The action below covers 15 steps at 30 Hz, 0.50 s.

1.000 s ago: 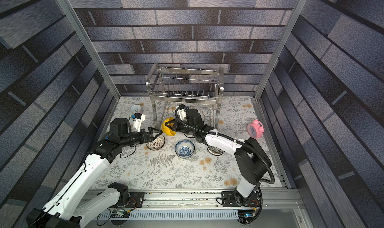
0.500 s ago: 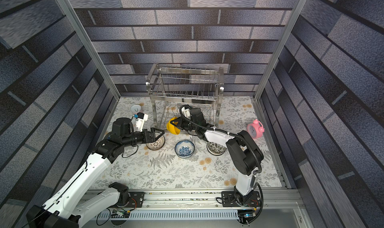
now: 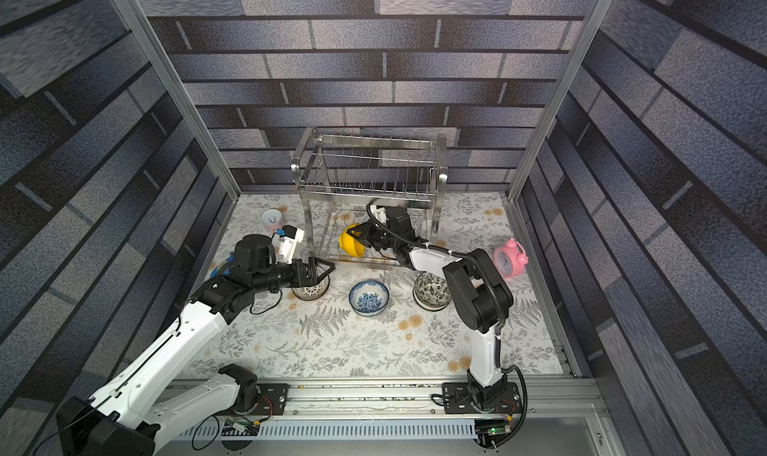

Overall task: Load bowls into a dish rack
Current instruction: Place the bowl in the dish rack.

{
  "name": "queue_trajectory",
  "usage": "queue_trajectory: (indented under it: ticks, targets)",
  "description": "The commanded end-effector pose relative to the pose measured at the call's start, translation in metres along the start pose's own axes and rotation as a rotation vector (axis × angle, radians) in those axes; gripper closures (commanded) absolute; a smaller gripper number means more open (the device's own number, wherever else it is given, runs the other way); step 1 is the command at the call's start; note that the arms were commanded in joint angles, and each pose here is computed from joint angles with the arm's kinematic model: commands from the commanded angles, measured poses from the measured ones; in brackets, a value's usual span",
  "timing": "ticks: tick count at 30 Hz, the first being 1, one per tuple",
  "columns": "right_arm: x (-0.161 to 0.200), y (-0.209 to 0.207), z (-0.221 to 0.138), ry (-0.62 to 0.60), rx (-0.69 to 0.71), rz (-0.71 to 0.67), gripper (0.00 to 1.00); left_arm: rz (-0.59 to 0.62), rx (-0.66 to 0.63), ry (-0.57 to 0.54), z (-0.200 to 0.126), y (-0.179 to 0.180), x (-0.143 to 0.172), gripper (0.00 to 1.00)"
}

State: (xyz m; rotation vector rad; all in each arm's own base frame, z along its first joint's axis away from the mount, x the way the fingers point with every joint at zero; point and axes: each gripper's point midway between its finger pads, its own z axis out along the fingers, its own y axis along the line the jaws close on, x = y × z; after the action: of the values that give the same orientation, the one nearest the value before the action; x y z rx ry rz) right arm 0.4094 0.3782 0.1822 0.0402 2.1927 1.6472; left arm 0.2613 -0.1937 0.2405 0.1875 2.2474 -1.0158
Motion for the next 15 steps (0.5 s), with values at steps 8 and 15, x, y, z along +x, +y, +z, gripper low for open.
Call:
queue_trajectory:
  ticks: [8,15]
  targets:
    - [-0.036,0.019,0.029,-0.014,-0.12,0.011,1.0,0.037,-0.034,-0.046,-0.005,0.002,-0.013,0.0]
    - [-0.058,0.012,0.05,-0.013,-0.165,0.052,1.0,0.044,-0.05,-0.058,-0.009,0.004,-0.011,0.0]
